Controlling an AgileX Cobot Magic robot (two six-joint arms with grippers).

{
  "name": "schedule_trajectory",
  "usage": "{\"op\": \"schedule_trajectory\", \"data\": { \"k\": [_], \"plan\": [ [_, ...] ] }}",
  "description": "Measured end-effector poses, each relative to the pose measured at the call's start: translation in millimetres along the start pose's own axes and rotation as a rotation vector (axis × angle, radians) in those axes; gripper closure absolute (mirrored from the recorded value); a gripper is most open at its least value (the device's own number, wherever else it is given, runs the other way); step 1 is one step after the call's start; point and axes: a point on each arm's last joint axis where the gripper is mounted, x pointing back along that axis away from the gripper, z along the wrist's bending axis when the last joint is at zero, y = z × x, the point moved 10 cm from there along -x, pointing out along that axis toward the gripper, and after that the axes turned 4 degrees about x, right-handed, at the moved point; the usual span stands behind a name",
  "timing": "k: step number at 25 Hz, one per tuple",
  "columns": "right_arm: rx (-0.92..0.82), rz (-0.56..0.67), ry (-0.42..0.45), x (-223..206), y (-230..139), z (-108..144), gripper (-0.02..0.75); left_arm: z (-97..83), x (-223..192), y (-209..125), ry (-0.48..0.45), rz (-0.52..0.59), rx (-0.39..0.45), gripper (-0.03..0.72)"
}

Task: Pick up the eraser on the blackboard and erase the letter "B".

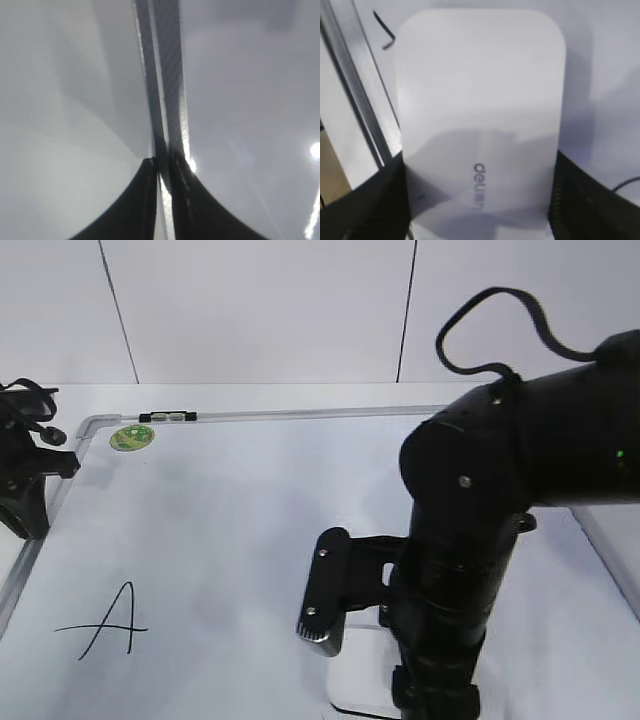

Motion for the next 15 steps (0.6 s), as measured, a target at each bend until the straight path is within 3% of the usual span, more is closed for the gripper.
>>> {"op": "schedule_trajectory", "data": {
  "k": [4, 15],
  "plan": [
    [0.024, 0.024, -0.03, 3.0, -14.4, -4.3, 0.175, 0.0, 0.0, 0.0, 0.0, 0.0, 0.0, 0.636],
    [0.179, -0.001, -0.07, 3.2, -9.9, -10.5, 0.176, 0.0, 0.0, 0.9, 0.0, -0.005, 0.0, 0.635]
  ]
}}
